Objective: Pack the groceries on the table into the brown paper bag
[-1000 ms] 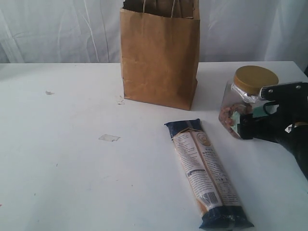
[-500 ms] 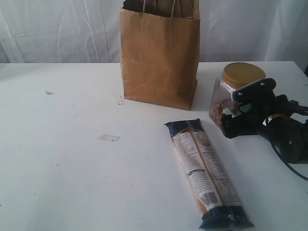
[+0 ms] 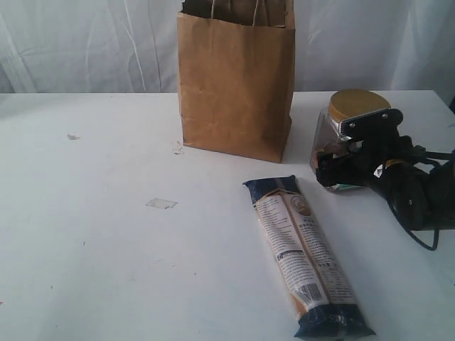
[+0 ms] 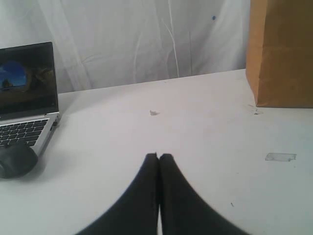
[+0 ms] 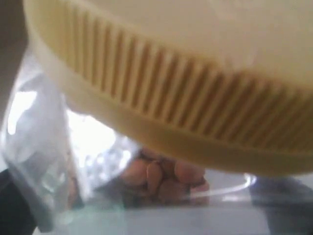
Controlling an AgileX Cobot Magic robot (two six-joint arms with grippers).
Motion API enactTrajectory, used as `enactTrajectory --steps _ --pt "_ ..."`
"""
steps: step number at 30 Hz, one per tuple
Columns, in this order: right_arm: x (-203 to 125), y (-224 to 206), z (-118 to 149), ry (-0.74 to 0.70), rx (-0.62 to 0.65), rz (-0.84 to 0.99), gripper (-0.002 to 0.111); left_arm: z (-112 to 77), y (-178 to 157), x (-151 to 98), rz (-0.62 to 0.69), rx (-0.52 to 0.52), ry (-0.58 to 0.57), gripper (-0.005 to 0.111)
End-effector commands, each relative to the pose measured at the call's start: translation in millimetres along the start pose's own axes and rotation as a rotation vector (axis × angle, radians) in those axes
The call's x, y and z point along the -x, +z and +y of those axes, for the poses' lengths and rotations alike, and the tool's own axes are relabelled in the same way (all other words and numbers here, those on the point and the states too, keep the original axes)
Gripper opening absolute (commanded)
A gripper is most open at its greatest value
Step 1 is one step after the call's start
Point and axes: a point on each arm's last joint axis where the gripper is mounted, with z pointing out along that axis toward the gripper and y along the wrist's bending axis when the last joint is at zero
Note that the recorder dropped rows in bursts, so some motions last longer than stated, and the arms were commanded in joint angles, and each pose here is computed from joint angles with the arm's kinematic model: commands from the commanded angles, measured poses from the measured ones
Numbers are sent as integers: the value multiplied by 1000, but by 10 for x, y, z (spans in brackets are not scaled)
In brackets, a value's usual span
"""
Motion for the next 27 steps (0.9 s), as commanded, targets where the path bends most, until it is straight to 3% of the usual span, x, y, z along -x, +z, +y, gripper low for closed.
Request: enactTrajectory --steps 1,6,11,19,27 --pt "15 12 -29 21 -15 -5 89 -5 -7 -6 -5 -7 -3 0" --pt "-16 8 -103 117 -98 24 37 -5 -7 -6 -5 -7 -3 0" --pt "35 -83 -141 173 -122 116 4 -5 -7 -6 -5 -7 -3 0" --pt "539 -486 -177 174 -54 120 0 -5 -7 -6 -5 -7 -3 0" --pt "1067 -1206 -189 201 61 103 0 -5 -7 -6 -5 -7 -3 0"
